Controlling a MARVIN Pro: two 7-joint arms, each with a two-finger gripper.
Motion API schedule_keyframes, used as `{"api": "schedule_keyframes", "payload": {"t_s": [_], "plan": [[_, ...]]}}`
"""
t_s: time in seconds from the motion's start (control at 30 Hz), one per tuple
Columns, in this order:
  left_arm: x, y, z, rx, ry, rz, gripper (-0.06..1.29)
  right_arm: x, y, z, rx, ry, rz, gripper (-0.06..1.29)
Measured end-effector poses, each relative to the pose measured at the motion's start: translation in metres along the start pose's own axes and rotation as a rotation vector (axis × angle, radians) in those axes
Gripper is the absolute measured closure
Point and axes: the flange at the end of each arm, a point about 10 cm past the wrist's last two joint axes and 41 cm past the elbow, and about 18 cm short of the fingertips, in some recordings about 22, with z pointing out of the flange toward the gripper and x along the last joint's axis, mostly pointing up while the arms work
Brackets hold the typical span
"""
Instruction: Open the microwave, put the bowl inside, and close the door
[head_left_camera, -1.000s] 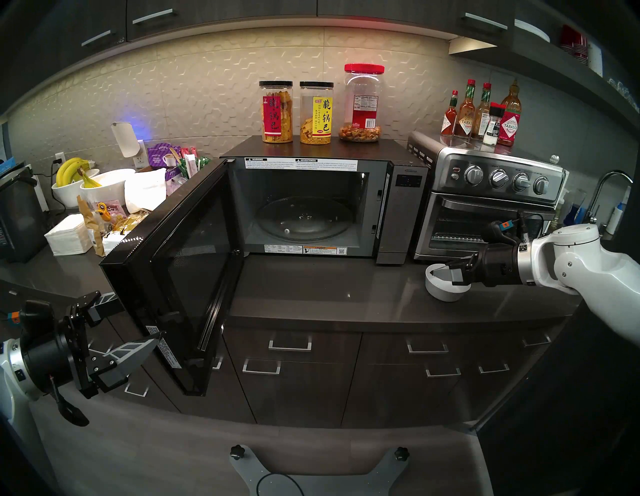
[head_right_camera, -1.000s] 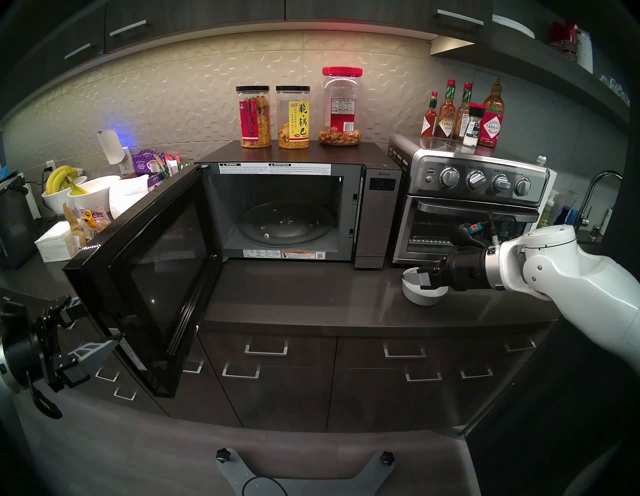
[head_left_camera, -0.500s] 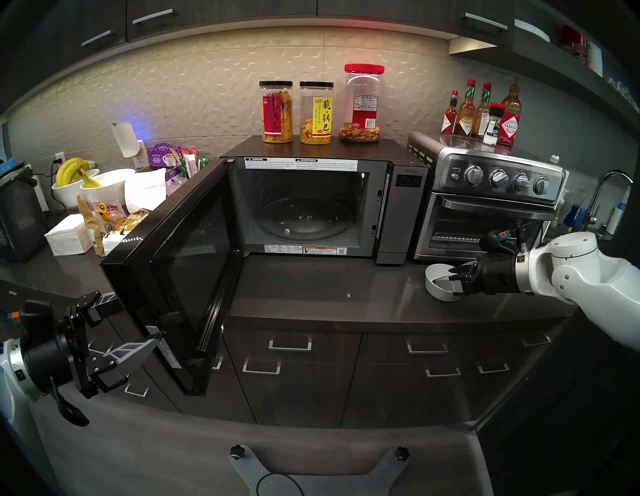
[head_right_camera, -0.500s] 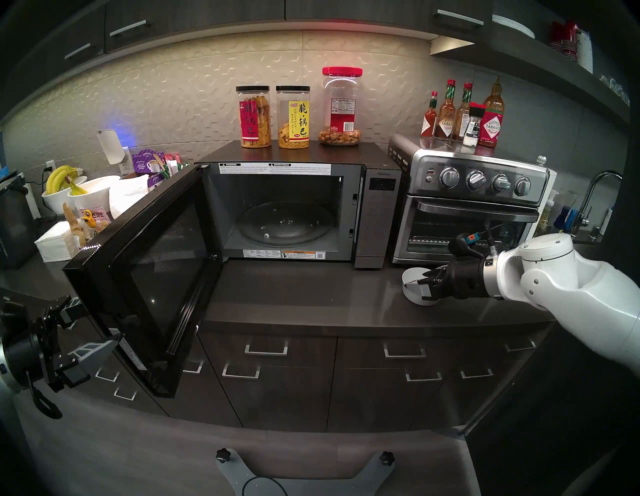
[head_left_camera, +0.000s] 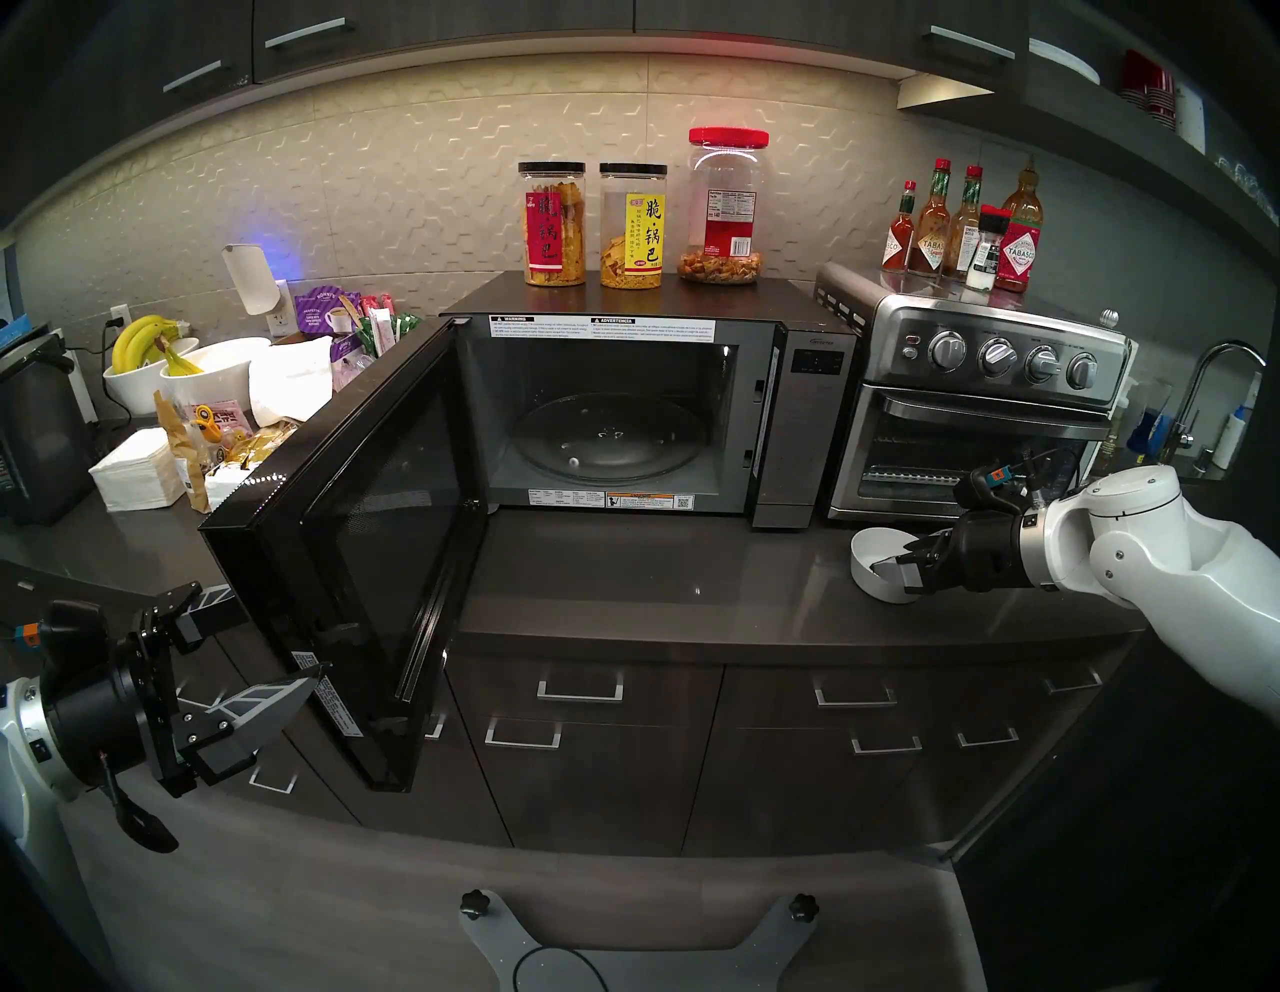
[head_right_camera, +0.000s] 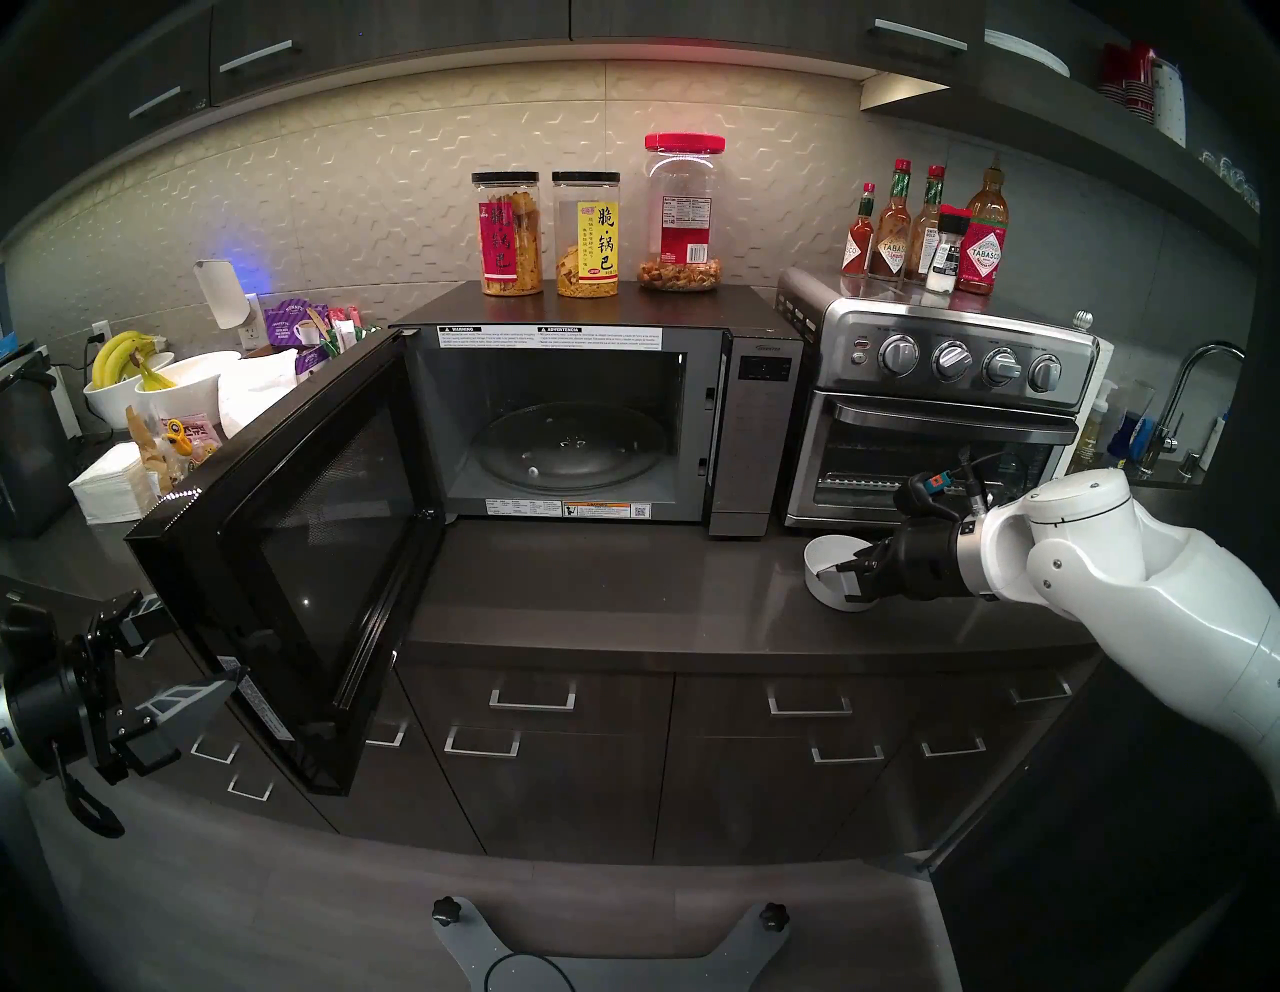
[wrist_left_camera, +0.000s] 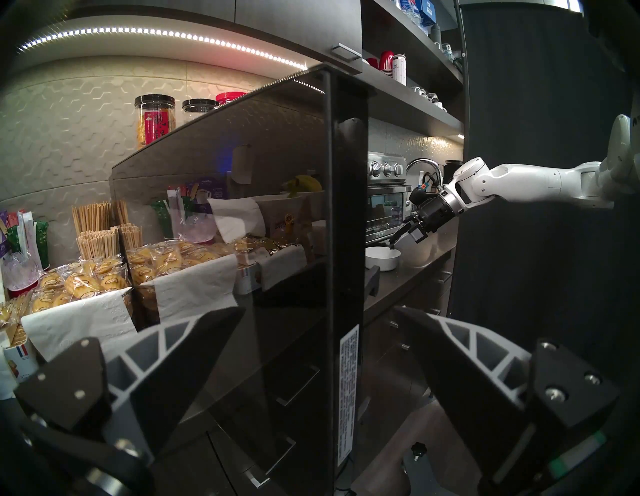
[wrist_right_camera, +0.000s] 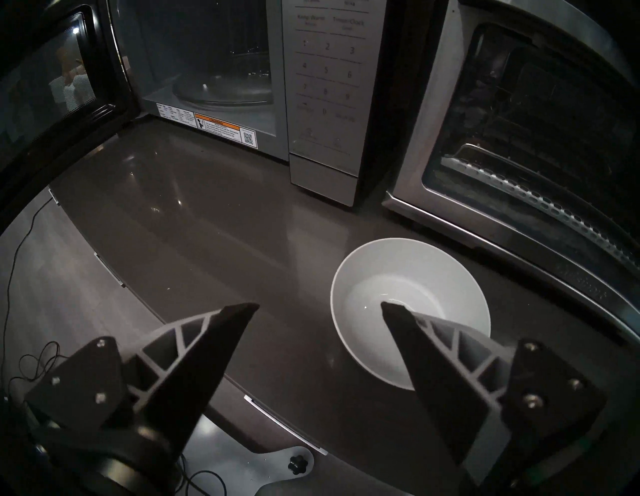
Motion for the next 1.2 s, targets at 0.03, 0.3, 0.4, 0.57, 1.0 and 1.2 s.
{"api": "schedule_keyframes", "payload": {"t_s": [0.03, 0.3, 0.4, 0.57, 1.0, 1.2], "plan": [[0.000, 0.000, 0.000, 0.000, 0.000, 0.000, 0.00, -0.001, 0.001, 0.002, -0.002, -0.003, 0.003, 0.19], [0.000, 0.000, 0.000, 0.000, 0.000, 0.000, 0.00, -0.009, 0.004, 0.017, -0.006, -0.034, 0.027, 0.19], [0.000, 0.000, 0.000, 0.000, 0.000, 0.000, 0.00, -0.012, 0.004, 0.022, -0.001, -0.044, 0.032, 0.19], [0.000, 0.000, 0.000, 0.000, 0.000, 0.000, 0.00, -0.014, 0.004, 0.028, 0.005, -0.049, 0.038, 0.20], [0.000, 0.000, 0.000, 0.000, 0.000, 0.000, 0.00, -0.010, 0.004, 0.037, 0.006, -0.012, 0.038, 0.21], [0.000, 0.000, 0.000, 0.000, 0.000, 0.000, 0.00, -0.011, 0.003, 0.042, -0.005, -0.008, 0.033, 0.21]]}}
